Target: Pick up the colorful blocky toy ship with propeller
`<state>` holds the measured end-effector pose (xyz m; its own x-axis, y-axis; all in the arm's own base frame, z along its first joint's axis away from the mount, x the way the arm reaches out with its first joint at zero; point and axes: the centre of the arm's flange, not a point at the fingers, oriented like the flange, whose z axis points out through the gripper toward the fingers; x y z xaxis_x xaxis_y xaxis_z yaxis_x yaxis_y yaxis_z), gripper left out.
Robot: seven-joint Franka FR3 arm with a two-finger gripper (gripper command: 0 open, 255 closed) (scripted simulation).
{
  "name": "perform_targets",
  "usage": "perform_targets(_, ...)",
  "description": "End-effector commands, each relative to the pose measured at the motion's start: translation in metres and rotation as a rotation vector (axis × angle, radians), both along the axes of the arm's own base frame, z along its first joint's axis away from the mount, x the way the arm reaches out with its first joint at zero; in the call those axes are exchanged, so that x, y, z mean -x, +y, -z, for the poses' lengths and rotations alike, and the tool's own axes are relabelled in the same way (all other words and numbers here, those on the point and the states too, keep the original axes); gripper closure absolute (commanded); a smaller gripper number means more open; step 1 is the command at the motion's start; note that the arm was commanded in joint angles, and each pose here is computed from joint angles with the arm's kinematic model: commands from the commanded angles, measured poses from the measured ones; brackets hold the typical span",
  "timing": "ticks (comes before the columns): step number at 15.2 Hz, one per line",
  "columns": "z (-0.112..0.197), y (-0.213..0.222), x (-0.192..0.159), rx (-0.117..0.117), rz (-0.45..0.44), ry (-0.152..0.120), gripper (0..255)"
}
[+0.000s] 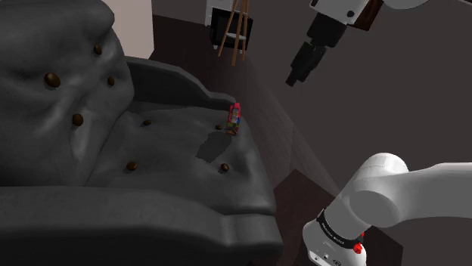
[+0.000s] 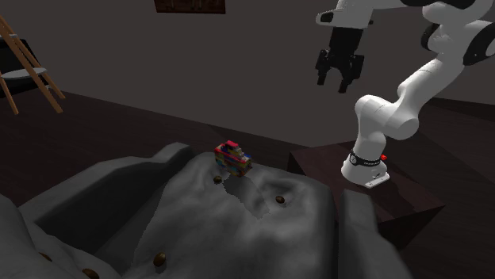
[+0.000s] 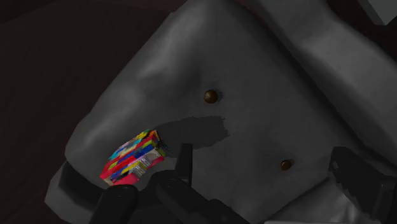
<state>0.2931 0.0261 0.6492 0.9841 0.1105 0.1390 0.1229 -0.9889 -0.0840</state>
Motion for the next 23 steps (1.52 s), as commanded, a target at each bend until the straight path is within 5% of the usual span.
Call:
perform_targets(1,0.0,0.0,0.0,0.0,0.0,0.0,0)
perform_targets(23,0.212,-0.045,-0.202,0.031,0.377,0.127,0)
